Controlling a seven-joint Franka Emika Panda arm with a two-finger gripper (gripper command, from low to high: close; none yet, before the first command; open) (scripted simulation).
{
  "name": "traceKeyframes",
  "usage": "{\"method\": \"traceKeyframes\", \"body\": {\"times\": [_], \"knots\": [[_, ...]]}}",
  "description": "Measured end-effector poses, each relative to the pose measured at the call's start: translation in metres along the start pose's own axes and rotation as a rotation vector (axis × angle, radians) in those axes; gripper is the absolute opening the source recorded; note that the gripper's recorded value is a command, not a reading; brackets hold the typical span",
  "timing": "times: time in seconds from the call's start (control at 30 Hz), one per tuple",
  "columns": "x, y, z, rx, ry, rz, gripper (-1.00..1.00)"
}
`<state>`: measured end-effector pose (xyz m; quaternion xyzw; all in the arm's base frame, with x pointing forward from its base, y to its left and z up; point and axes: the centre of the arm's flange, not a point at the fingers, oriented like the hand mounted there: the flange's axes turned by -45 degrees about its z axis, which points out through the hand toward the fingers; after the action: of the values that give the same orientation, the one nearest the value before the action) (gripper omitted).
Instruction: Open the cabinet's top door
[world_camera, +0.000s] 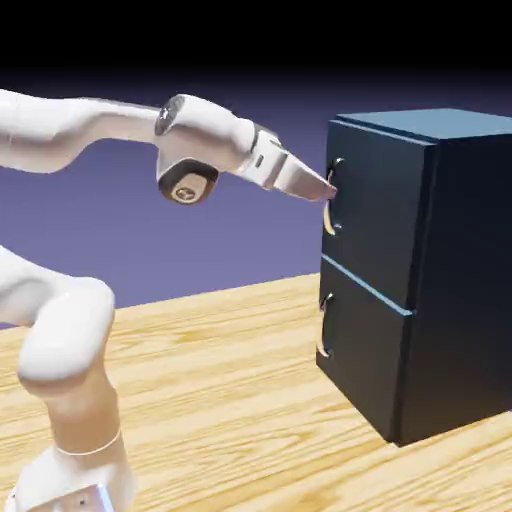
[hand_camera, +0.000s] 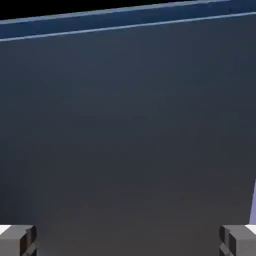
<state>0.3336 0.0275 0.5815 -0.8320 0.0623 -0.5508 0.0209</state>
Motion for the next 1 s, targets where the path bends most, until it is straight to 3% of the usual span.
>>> {"method": "traceKeyframes", "body": {"times": [0.5,1.0], "knots": [[-0.016,-0.056,-0.016,0.015,0.204,-0.004,0.0],[-0.075,-0.1,0.037,0.012,0.356,-0.07,0.0]]}}
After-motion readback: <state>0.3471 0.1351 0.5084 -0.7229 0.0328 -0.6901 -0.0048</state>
